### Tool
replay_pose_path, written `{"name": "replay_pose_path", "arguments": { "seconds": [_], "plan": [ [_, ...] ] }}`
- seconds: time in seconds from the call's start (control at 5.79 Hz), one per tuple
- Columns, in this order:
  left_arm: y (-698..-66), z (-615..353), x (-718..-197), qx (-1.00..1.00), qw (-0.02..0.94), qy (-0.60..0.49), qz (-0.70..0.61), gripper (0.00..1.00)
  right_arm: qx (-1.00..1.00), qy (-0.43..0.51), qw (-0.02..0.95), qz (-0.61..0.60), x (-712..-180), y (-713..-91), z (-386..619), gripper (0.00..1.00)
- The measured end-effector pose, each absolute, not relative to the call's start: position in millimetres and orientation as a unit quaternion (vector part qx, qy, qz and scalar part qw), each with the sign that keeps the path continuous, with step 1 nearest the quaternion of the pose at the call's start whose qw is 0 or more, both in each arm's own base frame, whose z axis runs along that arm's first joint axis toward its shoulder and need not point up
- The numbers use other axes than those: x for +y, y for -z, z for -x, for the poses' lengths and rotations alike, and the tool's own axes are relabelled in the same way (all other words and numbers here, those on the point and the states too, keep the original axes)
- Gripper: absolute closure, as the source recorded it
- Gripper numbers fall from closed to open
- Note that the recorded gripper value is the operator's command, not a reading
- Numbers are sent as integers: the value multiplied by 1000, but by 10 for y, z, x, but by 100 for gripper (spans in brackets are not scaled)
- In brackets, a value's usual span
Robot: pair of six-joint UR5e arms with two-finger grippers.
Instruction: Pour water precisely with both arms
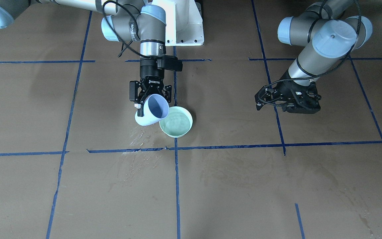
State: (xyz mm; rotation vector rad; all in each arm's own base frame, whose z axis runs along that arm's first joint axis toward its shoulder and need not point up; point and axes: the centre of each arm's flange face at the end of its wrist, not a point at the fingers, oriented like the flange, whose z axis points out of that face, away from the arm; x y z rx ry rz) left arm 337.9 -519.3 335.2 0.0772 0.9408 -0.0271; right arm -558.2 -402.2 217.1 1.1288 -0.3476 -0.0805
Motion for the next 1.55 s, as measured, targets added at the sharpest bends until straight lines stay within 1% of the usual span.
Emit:
{"name": "replay_pose_path", "arguments": {
  "seconds": [0.35, 0.52, 0.86, 1.21, 1.55],
  "plan": [
    [-3347, -3380, -5194, 453, 890, 13, -37, 0, -292, -91, 831, -465, -4114, -2253, 5024, 100],
    [-3347, -3383, -5192, 453, 890, 13, -37, 0, -313, -128, 827, -449, -4106, -2501, 4753, 100],
    [-3344, -3386, -5191, 454, 890, 13, -37, 0, -335, -157, 811, -453, -3990, -3590, 4023, 100],
    [-3326, -3380, -5187, 455, 890, 13, -38, 0, -331, -168, 805, -463, -3832, -4512, 3315, 100],
    [-3296, -3367, -5178, 457, 889, 14, -39, 0, -312, -176, 800, -482, -3868, -5443, 2918, 100]
  ]
}}
